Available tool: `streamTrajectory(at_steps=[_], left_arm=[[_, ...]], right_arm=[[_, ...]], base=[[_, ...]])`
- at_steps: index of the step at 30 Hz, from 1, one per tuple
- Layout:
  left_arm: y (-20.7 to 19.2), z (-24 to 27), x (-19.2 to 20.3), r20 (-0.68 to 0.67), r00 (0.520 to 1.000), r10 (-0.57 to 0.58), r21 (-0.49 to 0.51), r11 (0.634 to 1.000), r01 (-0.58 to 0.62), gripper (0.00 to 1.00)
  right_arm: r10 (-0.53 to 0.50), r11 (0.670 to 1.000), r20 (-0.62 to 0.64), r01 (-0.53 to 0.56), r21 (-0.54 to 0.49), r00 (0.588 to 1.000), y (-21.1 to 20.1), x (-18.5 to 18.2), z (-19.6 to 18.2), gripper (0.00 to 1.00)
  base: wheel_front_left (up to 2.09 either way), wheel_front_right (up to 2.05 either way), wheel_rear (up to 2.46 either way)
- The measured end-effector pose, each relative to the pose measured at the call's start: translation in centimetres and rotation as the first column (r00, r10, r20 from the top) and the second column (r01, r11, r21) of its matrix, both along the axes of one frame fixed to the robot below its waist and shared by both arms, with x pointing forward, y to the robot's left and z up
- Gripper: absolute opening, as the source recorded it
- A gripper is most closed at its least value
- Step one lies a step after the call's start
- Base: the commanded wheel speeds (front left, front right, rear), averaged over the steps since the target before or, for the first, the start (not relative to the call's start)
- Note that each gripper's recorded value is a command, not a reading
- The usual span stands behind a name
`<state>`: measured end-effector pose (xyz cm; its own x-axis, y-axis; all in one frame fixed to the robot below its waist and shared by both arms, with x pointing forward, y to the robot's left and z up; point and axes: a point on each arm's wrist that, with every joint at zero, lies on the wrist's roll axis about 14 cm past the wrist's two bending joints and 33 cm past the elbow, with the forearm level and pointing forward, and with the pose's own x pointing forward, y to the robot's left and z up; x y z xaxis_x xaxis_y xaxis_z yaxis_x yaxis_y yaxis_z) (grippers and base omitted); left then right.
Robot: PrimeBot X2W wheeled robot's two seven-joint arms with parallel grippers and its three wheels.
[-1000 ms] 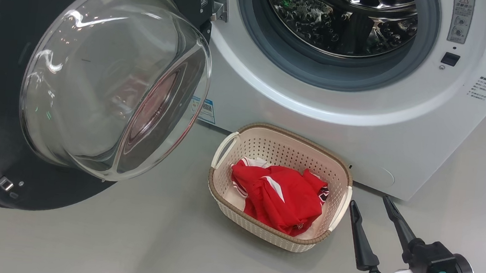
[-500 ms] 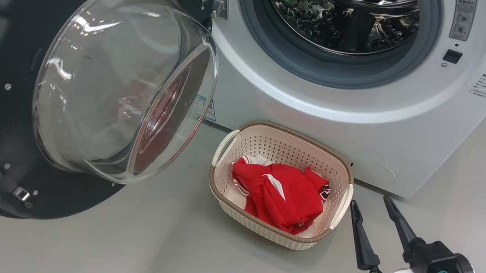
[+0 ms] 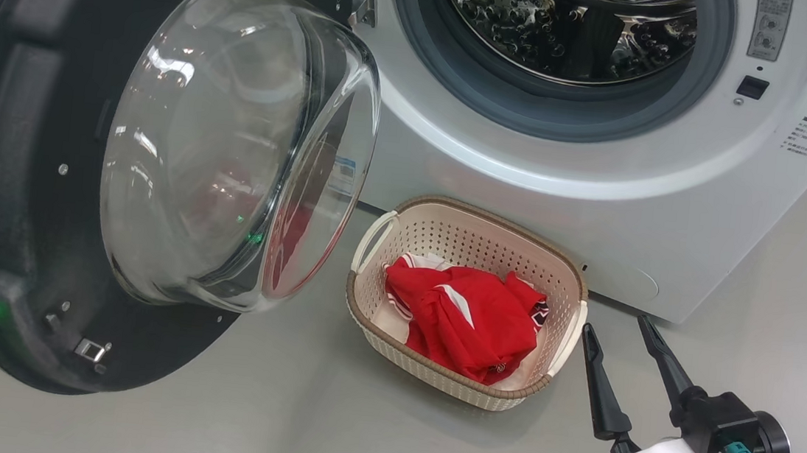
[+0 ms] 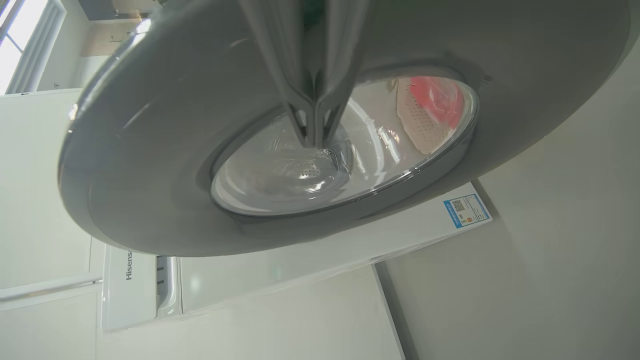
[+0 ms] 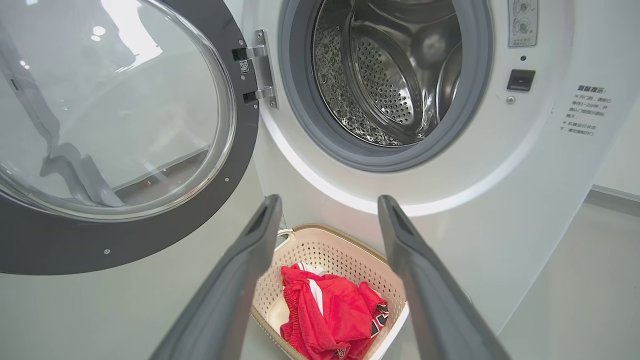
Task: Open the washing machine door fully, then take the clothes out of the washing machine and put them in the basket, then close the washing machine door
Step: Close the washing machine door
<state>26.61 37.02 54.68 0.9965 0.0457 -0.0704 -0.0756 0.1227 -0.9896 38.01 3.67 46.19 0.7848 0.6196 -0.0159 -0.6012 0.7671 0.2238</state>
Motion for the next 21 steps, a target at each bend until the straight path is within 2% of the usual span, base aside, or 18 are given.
streamTrajectory(at_steps=[14, 21], left_arm=[[-4.5, -1.2, 1.4, 0.031, 0.988, -0.150, -0.071, 0.986, 0.152, 0.00], [-7.8, -1.3, 2.5, 0.060, 0.965, -0.254, -0.089, 0.962, 0.258, 0.00]], right_arm=[[-0.028, 1.000, -0.001, 0.028, 0.008, 1.000, -0.7, 0.9, -0.1, 1.00], [-0.053, 0.999, -0.007, 0.053, 0.004, 0.999, -1.6, 1.0, -0.3, 1.00]], base=[[0.00, 0.00, 0.00], [0.00, 0.00, 0.00]])
